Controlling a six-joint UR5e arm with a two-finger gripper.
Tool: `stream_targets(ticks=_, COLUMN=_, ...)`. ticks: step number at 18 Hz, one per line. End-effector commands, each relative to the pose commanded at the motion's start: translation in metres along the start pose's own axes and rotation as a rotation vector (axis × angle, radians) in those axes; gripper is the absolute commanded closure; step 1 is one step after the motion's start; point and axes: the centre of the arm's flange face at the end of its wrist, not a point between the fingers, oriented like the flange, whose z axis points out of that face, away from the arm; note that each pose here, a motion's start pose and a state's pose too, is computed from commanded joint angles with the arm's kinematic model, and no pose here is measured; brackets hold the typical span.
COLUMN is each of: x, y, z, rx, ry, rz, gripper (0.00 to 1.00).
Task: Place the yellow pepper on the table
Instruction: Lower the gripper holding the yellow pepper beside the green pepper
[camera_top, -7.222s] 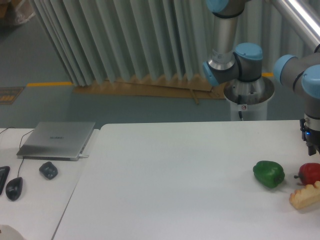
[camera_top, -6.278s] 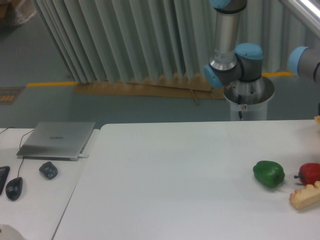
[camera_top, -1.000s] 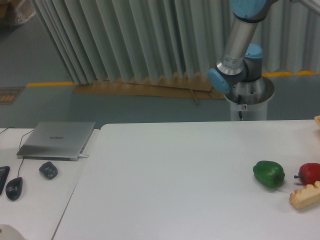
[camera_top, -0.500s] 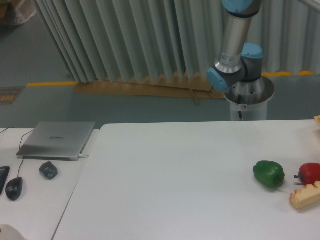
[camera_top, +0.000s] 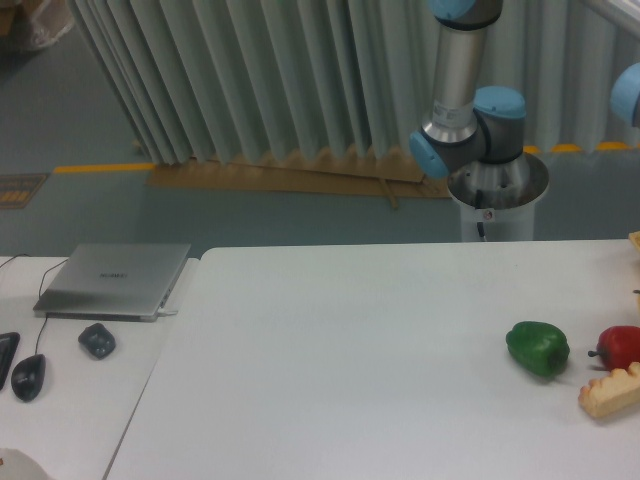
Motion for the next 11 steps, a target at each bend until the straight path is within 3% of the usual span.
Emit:
stream_targets(ticks=5, x=-0.013, y=-0.051, z=0.004, rx=-0.011, ry=-0.038, rz=-0.083, gripper=0.42)
stream_targets(ticks=11, x=-0.026, y=-0.084, z=0.023, rx=-0.017, ry=-0.06, rz=-0.131, gripper=0.42)
